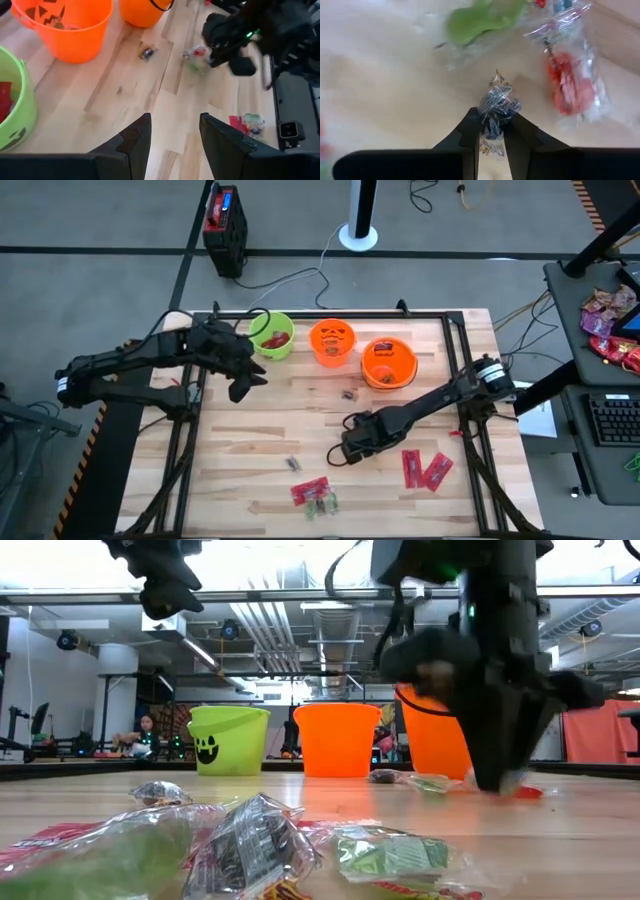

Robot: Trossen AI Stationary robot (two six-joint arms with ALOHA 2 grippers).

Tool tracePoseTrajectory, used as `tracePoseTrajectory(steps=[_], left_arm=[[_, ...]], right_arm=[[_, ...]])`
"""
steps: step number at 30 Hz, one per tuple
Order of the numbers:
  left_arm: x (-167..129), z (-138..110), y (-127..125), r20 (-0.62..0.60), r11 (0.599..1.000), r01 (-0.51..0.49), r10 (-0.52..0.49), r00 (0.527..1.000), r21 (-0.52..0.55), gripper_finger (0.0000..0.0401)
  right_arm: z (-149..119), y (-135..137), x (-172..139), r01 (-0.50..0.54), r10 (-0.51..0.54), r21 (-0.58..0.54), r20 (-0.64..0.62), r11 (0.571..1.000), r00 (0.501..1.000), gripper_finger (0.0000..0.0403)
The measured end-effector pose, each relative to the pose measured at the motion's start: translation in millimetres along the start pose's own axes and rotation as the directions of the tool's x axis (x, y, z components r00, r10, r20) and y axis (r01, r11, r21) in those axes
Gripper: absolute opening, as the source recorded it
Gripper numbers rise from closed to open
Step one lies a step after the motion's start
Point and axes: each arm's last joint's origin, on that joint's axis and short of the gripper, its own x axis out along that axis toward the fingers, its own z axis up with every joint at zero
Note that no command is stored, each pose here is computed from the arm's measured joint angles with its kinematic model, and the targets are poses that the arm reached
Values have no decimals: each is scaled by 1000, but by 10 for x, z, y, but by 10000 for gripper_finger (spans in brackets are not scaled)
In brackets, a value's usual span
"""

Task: Sort candy by brand, put in halloween buckets
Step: Put the black candy into the right orange bucket

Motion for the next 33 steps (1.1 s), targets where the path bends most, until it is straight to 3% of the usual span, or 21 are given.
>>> tracePoseTrajectory(steps=[7, 11, 18, 22, 26, 33], left_arm=[[107, 12, 23, -40, 1000, -9, 10, 999, 20, 151], [204, 27, 32, -65, 1000, -11, 12, 998, 21, 151], [463, 46, -61, -112, 1000, 20, -22, 993, -18, 151], [689, 86, -224, -79, 997, 48, -54, 995, -65, 151], [968, 118, -375, -23, 987, 45, -50, 999, -157, 151], [1491, 64, -645, 68, 942, 56, -35, 997, -330, 152]], right_arm=[[-9, -26, -558, -148, 148, -7, -37, 989, 988, 53], [73, -95, -947, -201, 203, -32, 48, 979, 978, 58], [662, -491, -1567, -34, 39, -23, 290, 999, 956, 58], [1044, -770, -1677, 98, -83, -39, 281, 994, 956, 58], [1311, -961, -1707, 151, -119, -95, 278, 984, 953, 69], [1520, -1213, -1753, 195, -153, -177, 224, 965, 962, 150]])
